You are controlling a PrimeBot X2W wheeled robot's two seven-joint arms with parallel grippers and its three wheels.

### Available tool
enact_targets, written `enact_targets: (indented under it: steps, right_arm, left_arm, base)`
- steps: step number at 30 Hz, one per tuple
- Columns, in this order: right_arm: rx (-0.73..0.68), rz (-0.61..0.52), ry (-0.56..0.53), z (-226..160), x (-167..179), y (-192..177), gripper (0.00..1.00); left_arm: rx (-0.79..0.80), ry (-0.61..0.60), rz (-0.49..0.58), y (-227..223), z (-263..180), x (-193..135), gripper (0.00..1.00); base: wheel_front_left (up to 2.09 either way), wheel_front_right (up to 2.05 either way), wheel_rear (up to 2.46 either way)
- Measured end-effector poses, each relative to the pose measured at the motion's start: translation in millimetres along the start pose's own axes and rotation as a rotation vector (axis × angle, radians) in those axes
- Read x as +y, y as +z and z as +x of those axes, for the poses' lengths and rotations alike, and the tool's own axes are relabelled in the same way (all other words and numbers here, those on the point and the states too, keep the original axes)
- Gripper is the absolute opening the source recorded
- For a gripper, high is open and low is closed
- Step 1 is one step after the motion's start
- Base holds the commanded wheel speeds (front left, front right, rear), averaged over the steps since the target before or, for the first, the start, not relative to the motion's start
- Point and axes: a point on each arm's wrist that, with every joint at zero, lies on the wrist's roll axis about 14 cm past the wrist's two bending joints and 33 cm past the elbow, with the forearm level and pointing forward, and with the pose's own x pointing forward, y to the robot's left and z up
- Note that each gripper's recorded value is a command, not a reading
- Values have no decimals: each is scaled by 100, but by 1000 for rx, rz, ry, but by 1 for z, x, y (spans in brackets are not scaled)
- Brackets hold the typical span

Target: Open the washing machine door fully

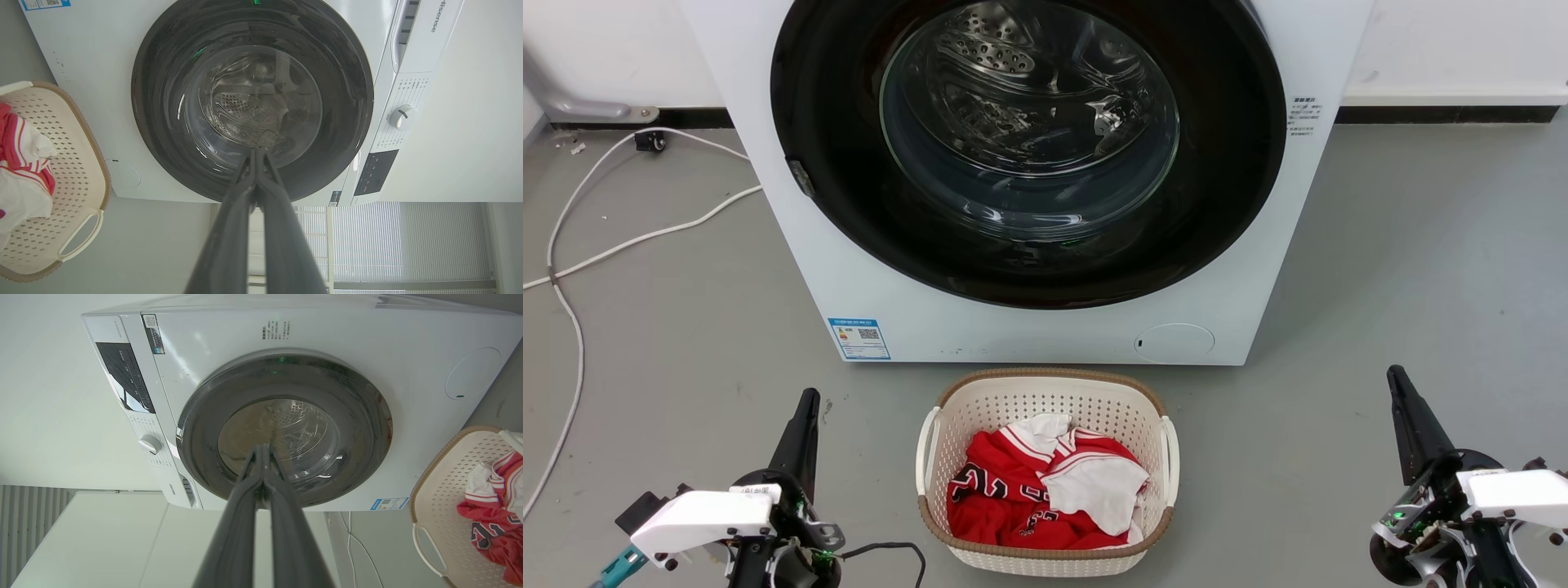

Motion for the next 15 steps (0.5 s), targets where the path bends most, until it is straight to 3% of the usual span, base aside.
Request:
enact_targets:
  steps: [15]
  right_arm:
    - [0,0,0,0,0,0,0]
  left_arm:
    - [0,0,0,0,0,0,0]
  base:
    - [0,0,0]
